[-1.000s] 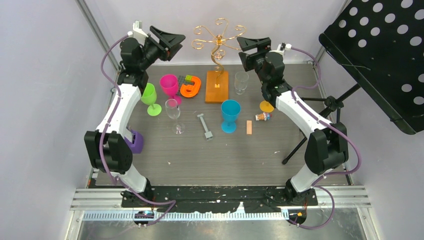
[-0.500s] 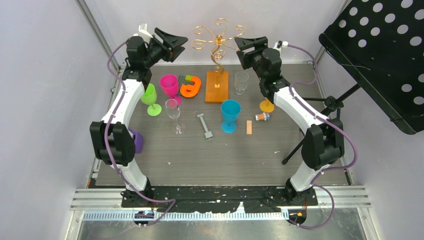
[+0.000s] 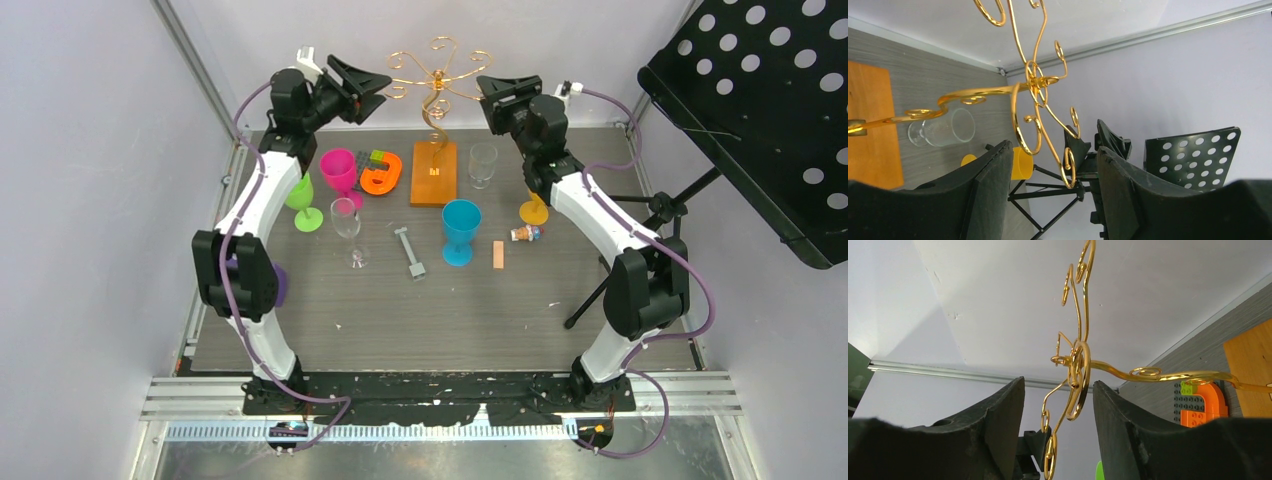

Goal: Place the wine glass upside down on the wine glass rack
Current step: Move the wine rack to the center of the board.

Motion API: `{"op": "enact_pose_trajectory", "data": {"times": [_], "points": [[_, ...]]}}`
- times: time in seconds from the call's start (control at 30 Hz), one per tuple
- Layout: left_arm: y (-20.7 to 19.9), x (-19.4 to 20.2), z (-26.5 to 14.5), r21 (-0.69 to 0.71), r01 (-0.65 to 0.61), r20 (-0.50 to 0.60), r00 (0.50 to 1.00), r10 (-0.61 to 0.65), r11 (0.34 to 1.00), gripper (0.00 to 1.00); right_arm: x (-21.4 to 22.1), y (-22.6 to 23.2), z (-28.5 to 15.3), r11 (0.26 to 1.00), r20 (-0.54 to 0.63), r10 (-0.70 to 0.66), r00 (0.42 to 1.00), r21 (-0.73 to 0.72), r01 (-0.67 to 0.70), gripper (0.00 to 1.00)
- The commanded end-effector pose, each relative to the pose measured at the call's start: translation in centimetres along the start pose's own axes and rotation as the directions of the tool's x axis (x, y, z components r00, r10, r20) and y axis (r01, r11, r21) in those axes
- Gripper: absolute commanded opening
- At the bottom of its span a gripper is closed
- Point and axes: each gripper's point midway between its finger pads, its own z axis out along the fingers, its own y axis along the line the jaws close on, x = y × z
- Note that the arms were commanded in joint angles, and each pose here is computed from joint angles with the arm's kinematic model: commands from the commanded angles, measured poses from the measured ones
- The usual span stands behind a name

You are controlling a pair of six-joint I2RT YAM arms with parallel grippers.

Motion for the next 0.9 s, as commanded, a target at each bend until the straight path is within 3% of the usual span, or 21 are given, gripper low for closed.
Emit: {"op": "enact_pose_trajectory", "data": {"times": [0.0,0.87], "points": [[-2.4,0.3,0.5,0.067,-0.026,-0.020,0.999,0.027,0.997,0.61,-1.7,2.2,0.0,0.999,0.051,0.001,0.999,-0.047,0.002,0.58],[-2.1,1.1,2.2,0.089,0.008,-0.055,0.998,-0.004,0.996,0.42,-1.5,1.5,0.5,0.999,0.032,0.005,0.999,-0.052,-0.004,0.26]]}}
